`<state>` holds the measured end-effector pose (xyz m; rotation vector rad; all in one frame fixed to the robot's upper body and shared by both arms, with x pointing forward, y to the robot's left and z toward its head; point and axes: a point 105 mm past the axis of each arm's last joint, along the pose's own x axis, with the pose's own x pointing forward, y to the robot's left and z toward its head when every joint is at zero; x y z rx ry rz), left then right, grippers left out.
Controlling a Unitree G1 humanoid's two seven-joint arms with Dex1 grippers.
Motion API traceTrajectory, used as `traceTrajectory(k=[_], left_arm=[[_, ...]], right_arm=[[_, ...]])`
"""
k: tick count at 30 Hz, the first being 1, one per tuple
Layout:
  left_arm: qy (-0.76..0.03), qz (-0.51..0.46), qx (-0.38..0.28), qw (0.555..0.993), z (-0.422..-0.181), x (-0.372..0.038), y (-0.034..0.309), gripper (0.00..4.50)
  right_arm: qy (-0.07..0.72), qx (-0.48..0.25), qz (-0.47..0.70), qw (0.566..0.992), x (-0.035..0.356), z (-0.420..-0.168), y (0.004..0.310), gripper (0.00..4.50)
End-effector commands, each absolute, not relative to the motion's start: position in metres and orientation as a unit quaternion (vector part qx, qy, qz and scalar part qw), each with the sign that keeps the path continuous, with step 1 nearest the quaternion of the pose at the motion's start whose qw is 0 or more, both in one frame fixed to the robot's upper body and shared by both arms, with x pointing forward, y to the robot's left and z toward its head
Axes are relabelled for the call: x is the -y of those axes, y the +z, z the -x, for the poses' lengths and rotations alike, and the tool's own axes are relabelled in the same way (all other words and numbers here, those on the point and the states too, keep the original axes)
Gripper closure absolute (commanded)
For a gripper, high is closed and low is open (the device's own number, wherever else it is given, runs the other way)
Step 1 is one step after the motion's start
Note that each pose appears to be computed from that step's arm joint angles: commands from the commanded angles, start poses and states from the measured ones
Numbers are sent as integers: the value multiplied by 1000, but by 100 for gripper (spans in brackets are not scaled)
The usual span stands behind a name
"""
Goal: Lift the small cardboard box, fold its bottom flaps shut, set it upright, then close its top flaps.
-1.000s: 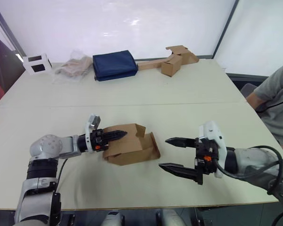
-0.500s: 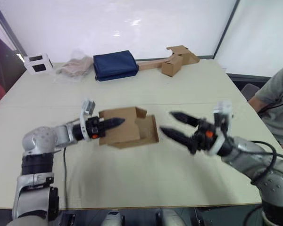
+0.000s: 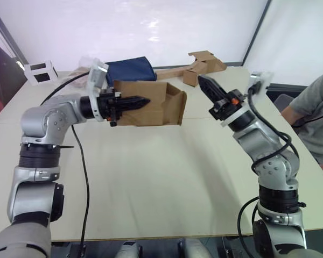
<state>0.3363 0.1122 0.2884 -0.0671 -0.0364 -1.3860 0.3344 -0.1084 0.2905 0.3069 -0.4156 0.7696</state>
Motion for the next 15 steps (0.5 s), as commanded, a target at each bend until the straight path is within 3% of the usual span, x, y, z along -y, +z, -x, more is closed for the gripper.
traceTrajectory(k=[1,7,15], left_arm=[[-652,9,49,757,-331,-108,306,450],[-659,11,53,750,-330,-104,307,450],[-659,16,57,750,-328,-98,308,450]], right_arm=[[396,215,-119,885,96,-330,299,447],[407,201,-107,885,83,-333,291,447],[477,179,-110,854,55,-315,282,447]])
